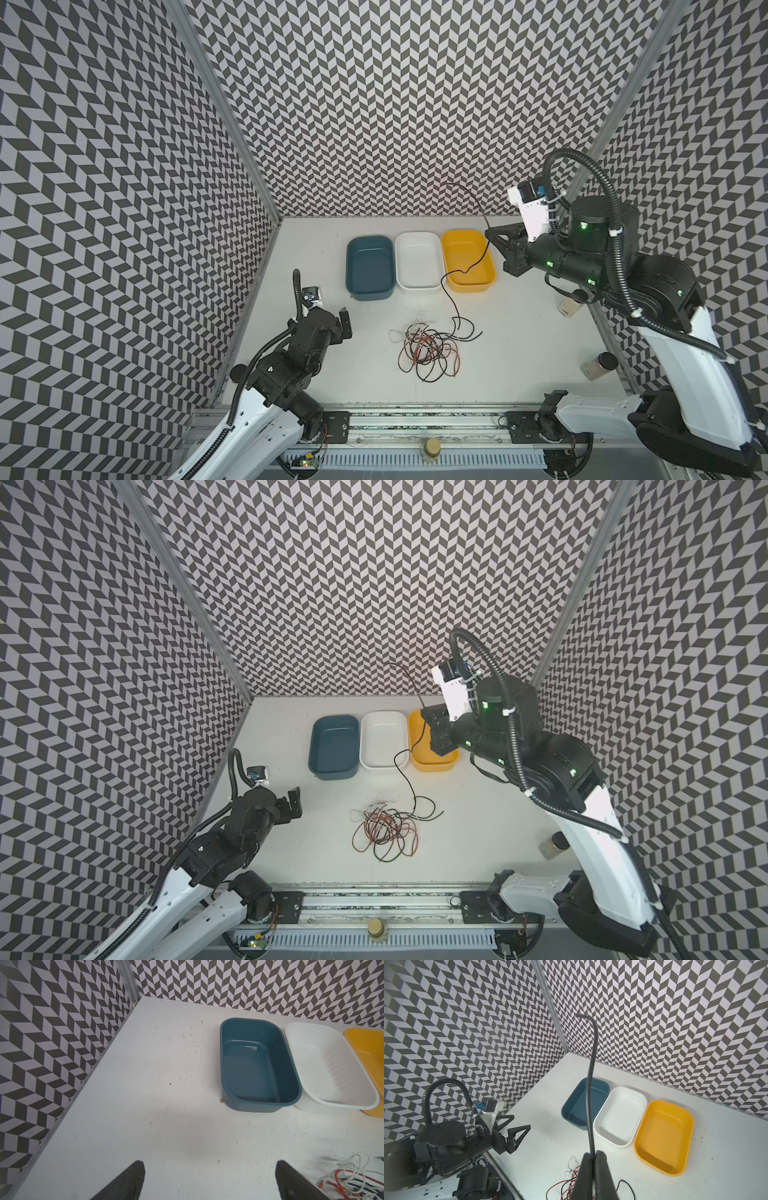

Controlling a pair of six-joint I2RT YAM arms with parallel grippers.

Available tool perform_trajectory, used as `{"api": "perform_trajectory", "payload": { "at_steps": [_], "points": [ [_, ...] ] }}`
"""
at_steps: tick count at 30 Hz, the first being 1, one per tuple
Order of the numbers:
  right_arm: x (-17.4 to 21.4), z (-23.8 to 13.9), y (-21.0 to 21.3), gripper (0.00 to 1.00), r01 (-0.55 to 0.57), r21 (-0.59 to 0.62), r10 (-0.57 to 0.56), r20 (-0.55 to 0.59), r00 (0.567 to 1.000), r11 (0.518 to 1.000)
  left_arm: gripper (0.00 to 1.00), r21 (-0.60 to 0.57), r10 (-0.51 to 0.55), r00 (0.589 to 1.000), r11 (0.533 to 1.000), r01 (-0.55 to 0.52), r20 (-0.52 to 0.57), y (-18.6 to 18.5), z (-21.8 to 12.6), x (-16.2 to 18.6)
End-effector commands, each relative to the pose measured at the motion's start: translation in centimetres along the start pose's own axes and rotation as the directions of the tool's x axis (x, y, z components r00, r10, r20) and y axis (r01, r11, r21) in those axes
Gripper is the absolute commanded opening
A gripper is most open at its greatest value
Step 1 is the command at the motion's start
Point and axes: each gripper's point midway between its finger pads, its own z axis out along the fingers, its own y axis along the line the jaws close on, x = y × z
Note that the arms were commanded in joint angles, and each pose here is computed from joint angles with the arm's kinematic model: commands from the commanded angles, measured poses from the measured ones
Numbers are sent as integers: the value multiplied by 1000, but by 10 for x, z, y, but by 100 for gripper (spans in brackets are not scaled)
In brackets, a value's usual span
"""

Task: Untangle the cables
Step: 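Lift the black wire with the right gripper, pulling it free of the pile, then lower the black wire into the white bin with the right gripper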

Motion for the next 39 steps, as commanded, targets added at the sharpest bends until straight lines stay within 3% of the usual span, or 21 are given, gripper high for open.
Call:
{"api": "perform_trajectory", "payload": {
  "at_steps": [1,20,29,33,39],
  "points": [
    [-14,9,6,0,-6,-37,8,49,999,999,100,-23,-19,999,1000,20,42,4,-1,-7],
    [-41,95,0,0,-21,-92,27,64,998,996,100,-3,-8,998,1000,8,54,0,-1,-7],
    [-57,135,-33,0,-86,-94,96,104,990,992,100,4,-7,998,1000,7,56,-1,-1,-7],
    [-49,158,-40,0,-98,-109,106,70,992,989,100,7,-11,998,1000,10,61,-1,-2,-8],
    [-4,196,-51,0,-130,-102,128,-26,991,986,100,13,-12,998,1000,11,68,-1,-3,-9]
  ]
}}
